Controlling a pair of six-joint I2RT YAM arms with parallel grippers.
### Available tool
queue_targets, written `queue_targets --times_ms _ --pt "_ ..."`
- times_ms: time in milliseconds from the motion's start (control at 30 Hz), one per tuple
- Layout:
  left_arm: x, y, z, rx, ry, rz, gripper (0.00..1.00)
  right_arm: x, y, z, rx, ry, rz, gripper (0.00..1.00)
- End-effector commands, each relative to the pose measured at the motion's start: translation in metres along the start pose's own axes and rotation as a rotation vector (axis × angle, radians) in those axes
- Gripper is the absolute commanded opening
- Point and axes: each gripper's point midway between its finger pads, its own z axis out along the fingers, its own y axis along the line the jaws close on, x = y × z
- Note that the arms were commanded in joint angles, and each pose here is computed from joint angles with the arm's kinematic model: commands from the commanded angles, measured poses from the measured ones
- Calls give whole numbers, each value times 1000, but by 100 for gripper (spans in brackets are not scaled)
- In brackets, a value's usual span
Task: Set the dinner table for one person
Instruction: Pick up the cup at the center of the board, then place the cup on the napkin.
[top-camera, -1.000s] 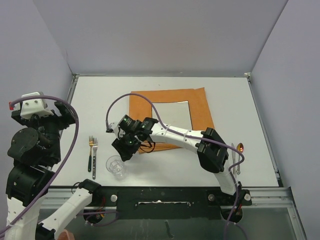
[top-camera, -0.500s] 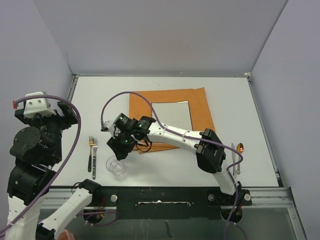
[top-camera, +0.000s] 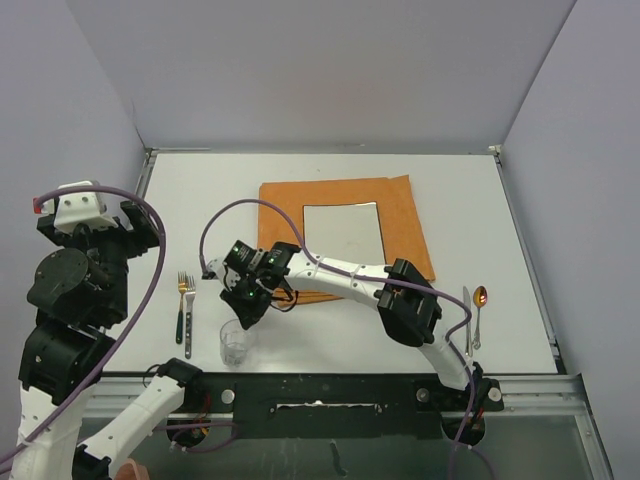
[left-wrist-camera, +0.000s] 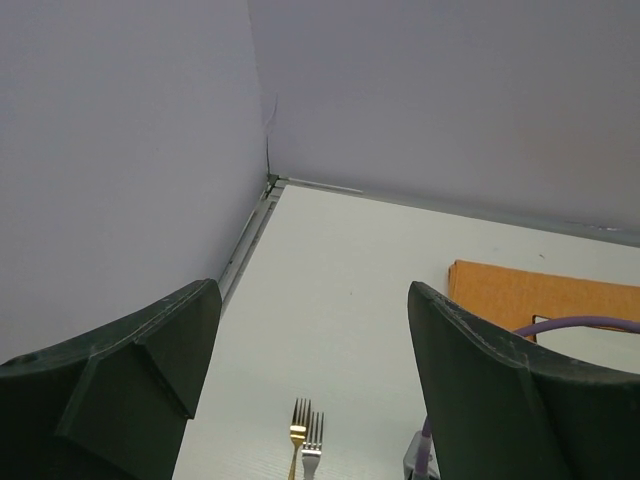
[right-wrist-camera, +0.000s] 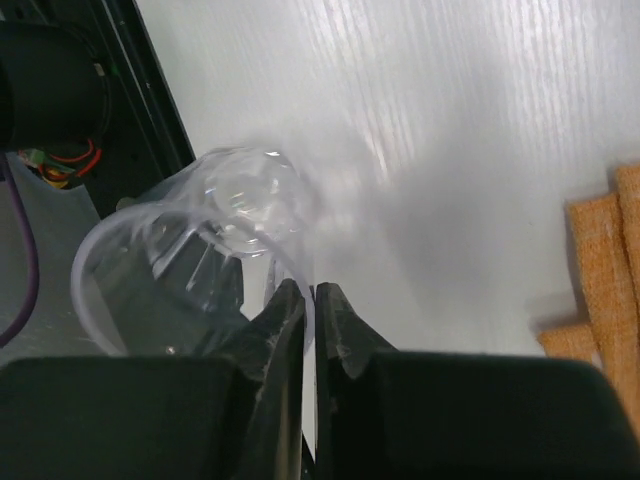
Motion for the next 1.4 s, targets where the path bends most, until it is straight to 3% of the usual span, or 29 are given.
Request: queue_targets --times_ms 0,267,433,667,867,1033,1367 --pt "-5 -8 5 20 -15 -32 75 -9 13 -6 -33 -24 -36 0" --pt "1 -14 9 29 -4 -36 74 -29 15 -39 19 -136 -79 0" --pt "3 -18 13 36 -1 -36 74 -47 -26 -92 169 -210 -31 0" --pt "20 -28 23 51 33 -2 74 -73 -126 -245 493 -531 149 0" --pt "78 -65 47 124 179 1 74 -31 -228 -368 902 -756 449 0" --pt "134 -109 62 215 348 -76 72 -4 -278 -392 1009 -774 629 0" --pt "169 -116 57 247 420 -51 71 35 -350 -394 1079 -695 820 0"
